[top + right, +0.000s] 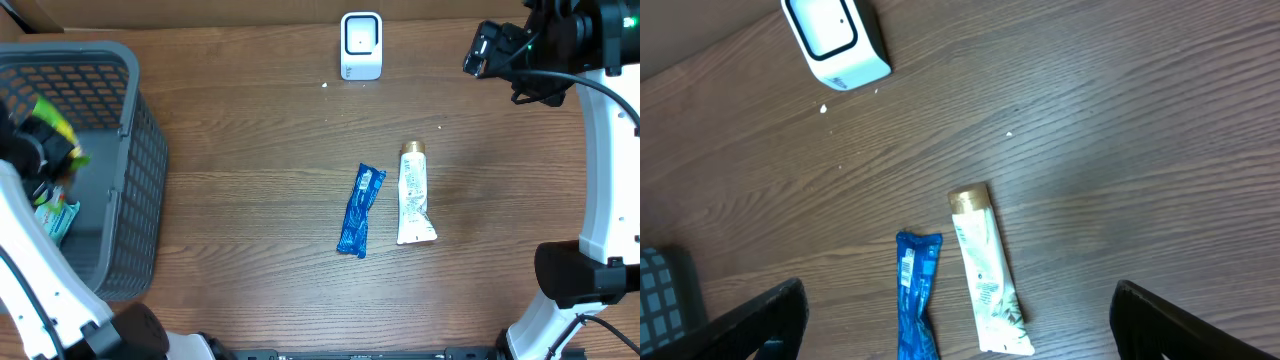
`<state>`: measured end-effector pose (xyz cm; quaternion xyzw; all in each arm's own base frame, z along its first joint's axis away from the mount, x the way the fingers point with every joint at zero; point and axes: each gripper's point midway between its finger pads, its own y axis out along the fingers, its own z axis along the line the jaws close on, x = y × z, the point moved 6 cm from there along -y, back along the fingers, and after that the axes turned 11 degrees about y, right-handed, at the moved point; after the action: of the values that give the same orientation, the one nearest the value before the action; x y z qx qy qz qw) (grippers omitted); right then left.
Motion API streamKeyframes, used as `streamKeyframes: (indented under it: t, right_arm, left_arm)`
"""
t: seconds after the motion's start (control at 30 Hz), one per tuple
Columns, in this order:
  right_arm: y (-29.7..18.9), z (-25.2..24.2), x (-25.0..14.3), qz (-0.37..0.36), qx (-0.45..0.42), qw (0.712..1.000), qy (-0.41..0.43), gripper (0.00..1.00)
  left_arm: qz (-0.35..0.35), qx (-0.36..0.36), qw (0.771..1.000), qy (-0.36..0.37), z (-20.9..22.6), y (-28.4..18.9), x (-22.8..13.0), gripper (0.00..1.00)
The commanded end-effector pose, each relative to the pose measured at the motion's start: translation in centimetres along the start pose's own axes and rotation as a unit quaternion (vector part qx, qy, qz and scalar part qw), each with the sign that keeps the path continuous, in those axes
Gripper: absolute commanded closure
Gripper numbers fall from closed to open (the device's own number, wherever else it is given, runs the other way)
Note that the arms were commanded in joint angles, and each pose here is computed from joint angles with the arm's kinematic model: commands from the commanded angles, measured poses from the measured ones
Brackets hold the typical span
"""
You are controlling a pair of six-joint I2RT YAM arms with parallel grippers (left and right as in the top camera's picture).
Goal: Scan the item barcode
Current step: 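Reach the left gripper into the basket and grasp the green snack bag, then place the green snack bag left of the blue packet, withdraw left arm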
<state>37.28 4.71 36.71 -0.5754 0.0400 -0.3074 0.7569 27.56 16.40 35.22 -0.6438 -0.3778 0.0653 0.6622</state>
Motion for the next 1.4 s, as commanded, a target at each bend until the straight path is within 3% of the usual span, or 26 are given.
streamKeyframes:
  t: [0.0, 0.17, 0.33, 0.7, 0.93, 0.97, 1.03, 1.1, 1.23, 1.37]
  right_arm:
    - [0.2, 0.1, 0.1, -0.001, 0.002, 1.000, 0.000, 0.03]
    - [0.2, 0.1, 0.1, 0.000, 0.002, 1.000, 0.000, 0.03]
    - [0.2, 0.1, 0.1, 0.000, 0.002, 1.000, 0.000, 0.03]
    - [0.2, 0.0, -0.1, 0.003, -0.001, 1.000, 0.000, 0.03]
    - [0.2, 0.0, -0.1, 0.004, -0.002, 1.000, 0.000, 0.03]
    - [0.2, 0.0, -0.1, 0.004, -0.002, 1.000, 0.000, 0.03]
    - [0.2, 0.0, -0.1, 0.004, -0.001, 1.000, 0.000, 0.03]
    - [0.2, 0.0, -0.1, 0.004, -0.001, 1.000, 0.000, 0.03]
    - [0.2, 0.0, -0.1, 0.004, -0.001, 1.000, 0.000, 0.02]
    - [0.2, 0.0, -0.1, 0.004, -0.002, 1.000, -0.002, 0.02]
  left_arm:
    - [-0.079, -0.060, 0.989, 0.110, -5.0, -5.8, -1.1, 0.96]
    - [-0.091, -0.137, 0.959, 0.232, -12.3, -8.3, -4.9, 0.96]
    - [-0.038, -0.179, 0.924, 0.337, -18.3, -7.0, -9.3, 0.96]
    - [0.151, -0.138, 0.860, 0.467, -25.0, 6.1, -20.2, 0.96]
    - [0.214, -0.106, 0.854, 0.461, -27.0, 14.5, -25.2, 0.96]
    - [0.221, -0.110, 0.853, 0.461, -27.2, 14.9, -25.6, 0.93]
    - [0.228, -0.116, 0.851, 0.459, -27.4, 15.2, -25.8, 0.60]
    - [0.226, -0.118, 0.849, 0.463, -27.4, 15.2, -25.7, 0.33]
    - [0.204, -0.107, 0.853, 0.469, -27.9, 13.7, -24.0, 0.27]
    - [0.157, -0.097, 0.871, 0.456, -28.4, 9.4, -19.7, 0.28]
